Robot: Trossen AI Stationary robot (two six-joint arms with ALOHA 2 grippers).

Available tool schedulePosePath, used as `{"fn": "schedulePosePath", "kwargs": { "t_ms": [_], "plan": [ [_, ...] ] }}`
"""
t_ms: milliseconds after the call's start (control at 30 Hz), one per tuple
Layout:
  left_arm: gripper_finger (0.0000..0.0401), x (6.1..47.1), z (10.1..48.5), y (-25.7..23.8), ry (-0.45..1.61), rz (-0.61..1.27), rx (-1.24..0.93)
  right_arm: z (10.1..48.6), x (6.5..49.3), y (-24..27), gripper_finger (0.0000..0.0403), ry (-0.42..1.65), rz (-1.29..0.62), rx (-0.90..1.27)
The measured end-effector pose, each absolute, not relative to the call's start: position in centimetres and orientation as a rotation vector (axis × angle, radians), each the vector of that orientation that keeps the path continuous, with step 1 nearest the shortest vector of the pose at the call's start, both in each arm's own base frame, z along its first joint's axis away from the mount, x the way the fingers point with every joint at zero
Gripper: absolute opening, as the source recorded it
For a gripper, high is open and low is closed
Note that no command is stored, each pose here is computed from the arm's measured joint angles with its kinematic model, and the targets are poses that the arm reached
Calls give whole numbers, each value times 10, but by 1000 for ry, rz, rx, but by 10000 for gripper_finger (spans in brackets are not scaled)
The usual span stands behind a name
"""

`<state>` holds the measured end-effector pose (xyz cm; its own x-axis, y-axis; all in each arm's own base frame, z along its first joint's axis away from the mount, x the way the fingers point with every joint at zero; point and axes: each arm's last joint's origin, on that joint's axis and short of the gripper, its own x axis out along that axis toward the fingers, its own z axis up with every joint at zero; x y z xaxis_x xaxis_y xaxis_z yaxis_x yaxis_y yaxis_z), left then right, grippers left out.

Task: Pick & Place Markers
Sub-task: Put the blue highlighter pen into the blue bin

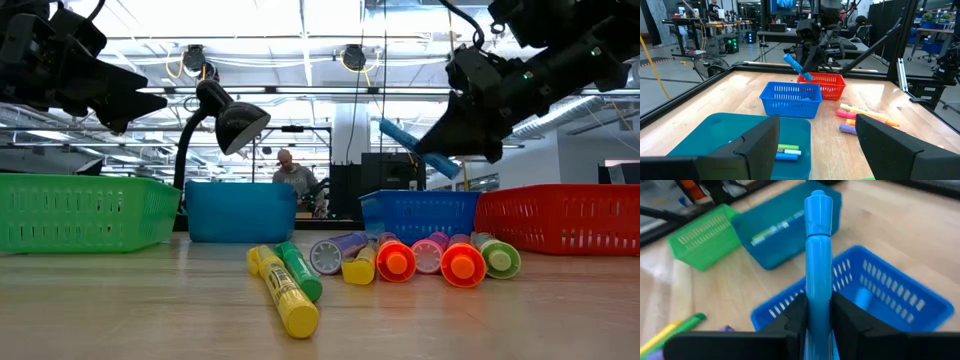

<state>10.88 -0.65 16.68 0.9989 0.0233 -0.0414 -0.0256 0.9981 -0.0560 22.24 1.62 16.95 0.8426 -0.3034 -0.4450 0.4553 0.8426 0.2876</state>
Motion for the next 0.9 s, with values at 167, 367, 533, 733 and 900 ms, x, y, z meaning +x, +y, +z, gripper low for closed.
{"fn": "schedulePosePath", "kwargs": {
  "t_ms": [167, 367, 533, 733, 900],
  "plan": [
    [267, 109, 167, -7, 40, 24, -56, 170, 223, 14, 56, 440, -472, 407],
    [267, 109, 167, -7, 40, 25, -57, 185, 228, 21, 55, 423, -552, 333],
    [267, 109, 167, -7, 41, 25, -56, 204, 235, 33, 55, 473, -598, 275],
    [267, 109, 167, -7, 40, 24, -56, 222, 251, 54, 54, 488, -668, 128],
    [267, 109, 167, -7, 40, 24, -56, 215, 264, 51, 54, 535, -745, 171]
  ]
}}
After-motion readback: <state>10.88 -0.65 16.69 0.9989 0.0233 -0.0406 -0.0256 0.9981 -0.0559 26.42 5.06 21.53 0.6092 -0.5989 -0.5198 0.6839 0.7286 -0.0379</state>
